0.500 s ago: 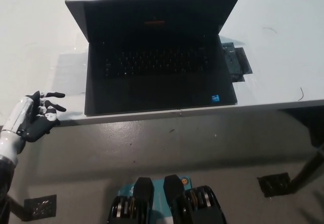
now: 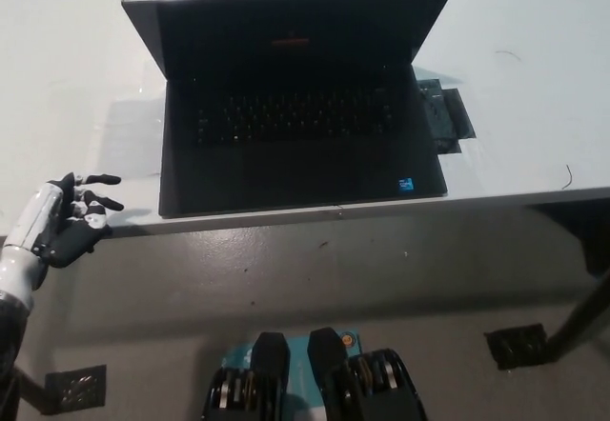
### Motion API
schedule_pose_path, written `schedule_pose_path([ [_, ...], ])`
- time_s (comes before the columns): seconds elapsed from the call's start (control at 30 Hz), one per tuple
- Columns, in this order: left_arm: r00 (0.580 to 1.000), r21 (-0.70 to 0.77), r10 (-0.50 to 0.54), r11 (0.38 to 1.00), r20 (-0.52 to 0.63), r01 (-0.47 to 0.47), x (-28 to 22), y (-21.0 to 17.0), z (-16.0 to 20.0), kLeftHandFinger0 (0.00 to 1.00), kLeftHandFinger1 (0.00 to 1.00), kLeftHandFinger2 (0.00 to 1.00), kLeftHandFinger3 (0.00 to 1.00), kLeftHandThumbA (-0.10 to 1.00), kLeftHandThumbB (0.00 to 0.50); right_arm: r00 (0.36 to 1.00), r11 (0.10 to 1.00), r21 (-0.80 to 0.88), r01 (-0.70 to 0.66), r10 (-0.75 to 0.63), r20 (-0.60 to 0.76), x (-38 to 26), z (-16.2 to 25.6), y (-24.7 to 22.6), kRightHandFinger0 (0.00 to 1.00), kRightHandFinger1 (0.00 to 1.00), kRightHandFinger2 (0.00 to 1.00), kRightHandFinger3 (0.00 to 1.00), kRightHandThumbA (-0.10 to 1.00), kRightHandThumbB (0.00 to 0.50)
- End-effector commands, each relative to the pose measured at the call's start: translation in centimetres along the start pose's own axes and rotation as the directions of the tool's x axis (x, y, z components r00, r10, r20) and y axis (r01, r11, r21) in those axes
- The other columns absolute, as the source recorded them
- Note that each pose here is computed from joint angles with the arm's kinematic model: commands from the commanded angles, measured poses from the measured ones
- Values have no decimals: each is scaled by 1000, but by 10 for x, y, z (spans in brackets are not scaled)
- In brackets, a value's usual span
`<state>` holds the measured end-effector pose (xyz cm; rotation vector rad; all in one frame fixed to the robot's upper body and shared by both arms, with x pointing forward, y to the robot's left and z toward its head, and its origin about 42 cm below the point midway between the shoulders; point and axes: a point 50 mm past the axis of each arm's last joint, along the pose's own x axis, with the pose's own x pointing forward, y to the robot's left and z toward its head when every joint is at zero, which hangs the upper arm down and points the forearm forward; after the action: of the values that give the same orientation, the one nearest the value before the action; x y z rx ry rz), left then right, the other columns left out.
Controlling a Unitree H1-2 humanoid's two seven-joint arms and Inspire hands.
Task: The robot uses its right hand to push down on the lid of a laptop kept in the middle of the desk to close it
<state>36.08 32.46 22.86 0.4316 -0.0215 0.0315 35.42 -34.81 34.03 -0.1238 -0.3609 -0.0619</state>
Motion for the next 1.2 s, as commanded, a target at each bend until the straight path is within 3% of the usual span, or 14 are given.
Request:
schedule_pose_path([
  [0.0, 999, 38, 4, 999, 38, -6, 5, 11, 16, 318, 403, 526, 654, -87, 19, 995, 998, -45, -44, 48, 89, 28, 38, 8, 1000, 909, 889, 1000, 1000, 205],
  [0.03, 999, 40, 5, 999, 37, -7, 5, 11, 17, 233, 378, 519, 648, -79, 20, 994, 998, -38, -48, 51, 95, 33, 40, 11, 999, 895, 874, 1000, 1000, 213],
  [0.07, 999, 35, 3, 999, 41, -4, 5, 12, 16, 229, 374, 517, 635, -96, 15, 992, 997, -55, -58, 64, 108, 52, 47, 17, 931, 865, 873, 1000, 1000, 260],
  [0.23, 999, 34, -1, 999, 41, 0, 6, 12, 17, 267, 357, 477, 606, -100, 17, 986, 991, -80, -106, 115, 121, 87, 64, 33, 894, 855, 863, 985, 1000, 295],
  [0.27, 999, 36, -3, 999, 42, 1, 6, 12, 17, 283, 368, 485, 612, -100, 14, 984, 990, -83, -112, 122, 127, 92, 67, 36, 893, 853, 859, 984, 1000, 277],
  [0.3, 999, 40, -3, 999, 39, 1, 6, 12, 17, 218, 346, 470, 608, -100, 17, 981, 988, -92, -126, 138, 138, 99, 74, 43, 905, 856, 847, 993, 1000, 263],
  [0.47, 999, 30, -6, 1000, 44, 5, 6, 12, 16, 201, 338, 464, 598, -100, 19, 970, 981, -101, -168, 183, 160, 120, 90, 69, 932, 853, 843, 997, 1000, 270],
  [0.57, 999, 35, -7, 999, 38, 6, 6, 13, 17, 294, 398, 515, 630, -97, 22, 964, 977, -75, -198, 208, 163, 143, 102, 88, 951, 861, 825, 999, 1000, 281],
  [0.67, 999, 41, -13, 999, 40, 12, 7, 13, 17, 270, 387, 508, 637, -94, 19, 965, 976, -78, -205, 215, 150, 162, 107, 101, 950, 860, 829, 990, 1000, 283],
  [0.7, 999, 50, -15, 999, 33, 13, 7, 12, 18, 191, 368, 509, 639, -76, 19, 963, 974, -75, -214, 223, 152, 167, 108, 106, 938, 856, 826, 975, 1000, 271],
  [0.83, 999, 50, -16, 999, 31, 14, 8, 9, 19, 232, 364, 490, 621, -78, 20, 951, 963, -79, -256, 266, 160, 190, 115, 135, 888, 844, 835, 958, 1000, 284],
  [0.9, 999, 43, -21, 999, 36, 20, 9, 7, 20, 249, 364, 487, 613, -96, 16, 941, 952, -88, -293, 304, 151, 198, 120, 159, 949, 867, 836, 989, 1000, 315],
  [1.0, 999, 49, -27, 998, 41, 25, 9, 7, 21, 256, 360, 479, 611, -100, 13, 927, 938, -122, -323, 340, 157, 201, 120, 176, 993, 888, 843, 990, 1000, 270],
  [1.17, 998, 60, -38, 998, 54, 35, 12, 9, 26, 208, 322, 451, 588, -100, 18, 895, 899, -154, -410, 429, 122, 208, 92, 214, 932, 824, 785, 925, 1000, 324],
])
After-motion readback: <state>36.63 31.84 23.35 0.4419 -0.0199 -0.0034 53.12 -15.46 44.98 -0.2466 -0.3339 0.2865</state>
